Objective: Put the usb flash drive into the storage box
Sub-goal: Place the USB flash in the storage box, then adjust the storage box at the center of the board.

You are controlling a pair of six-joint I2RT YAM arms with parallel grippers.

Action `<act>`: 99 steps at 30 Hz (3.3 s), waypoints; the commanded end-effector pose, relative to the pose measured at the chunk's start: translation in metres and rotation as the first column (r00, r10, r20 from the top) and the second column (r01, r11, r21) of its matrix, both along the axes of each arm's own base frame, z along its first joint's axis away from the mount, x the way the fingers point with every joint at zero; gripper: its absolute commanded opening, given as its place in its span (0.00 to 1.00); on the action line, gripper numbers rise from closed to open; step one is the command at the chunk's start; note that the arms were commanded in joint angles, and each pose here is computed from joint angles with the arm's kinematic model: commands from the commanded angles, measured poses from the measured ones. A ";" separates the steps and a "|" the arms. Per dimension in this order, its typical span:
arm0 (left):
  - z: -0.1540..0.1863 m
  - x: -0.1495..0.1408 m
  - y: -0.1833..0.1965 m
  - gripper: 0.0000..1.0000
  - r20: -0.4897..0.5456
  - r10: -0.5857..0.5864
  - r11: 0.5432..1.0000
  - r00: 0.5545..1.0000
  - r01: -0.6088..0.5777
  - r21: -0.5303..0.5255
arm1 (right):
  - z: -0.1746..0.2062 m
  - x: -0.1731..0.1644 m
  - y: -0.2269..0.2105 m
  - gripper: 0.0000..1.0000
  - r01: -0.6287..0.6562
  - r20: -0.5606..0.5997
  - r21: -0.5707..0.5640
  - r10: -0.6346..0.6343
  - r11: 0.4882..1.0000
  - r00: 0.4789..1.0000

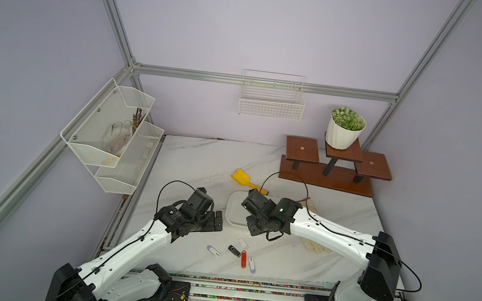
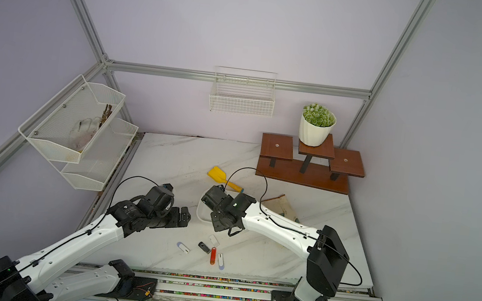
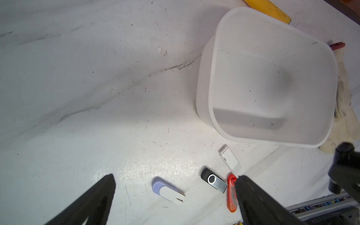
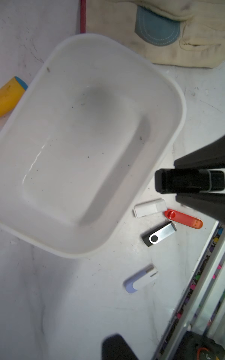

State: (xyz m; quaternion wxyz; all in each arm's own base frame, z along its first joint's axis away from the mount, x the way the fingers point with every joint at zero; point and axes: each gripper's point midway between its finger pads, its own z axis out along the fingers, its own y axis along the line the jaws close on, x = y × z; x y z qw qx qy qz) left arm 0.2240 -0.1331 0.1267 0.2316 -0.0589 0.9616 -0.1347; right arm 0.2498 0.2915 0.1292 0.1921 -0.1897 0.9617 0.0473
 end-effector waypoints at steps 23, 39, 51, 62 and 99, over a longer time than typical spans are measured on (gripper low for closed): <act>-0.034 -0.043 -0.048 1.00 -0.200 -0.273 0.908 0.941 0.321 0.269 | -0.084 0.085 -0.001 0.14 -0.016 -0.061 -0.063 0.012 0.998 0.998; -0.057 -0.046 -0.052 1.00 -0.243 -0.346 0.808 0.906 0.420 0.414 | -0.074 0.090 -0.013 0.42 0.015 -0.038 -0.062 -0.017 0.998 0.999; -0.038 -0.069 -0.040 0.84 -0.231 -0.291 0.852 0.929 0.361 0.380 | -0.019 0.085 -0.024 0.39 0.023 0.037 -0.026 -0.022 0.999 0.999; -0.063 -0.102 -0.028 0.00 -0.359 -0.192 0.901 0.913 0.309 0.305 | 0.001 0.089 -0.024 0.35 0.019 0.074 -0.016 -0.018 1.000 0.997; -0.109 -0.036 -0.065 0.00 -0.327 -0.216 0.879 0.920 0.329 0.345 | 0.009 0.082 -0.044 0.32 0.041 0.083 -0.036 -0.038 0.999 0.996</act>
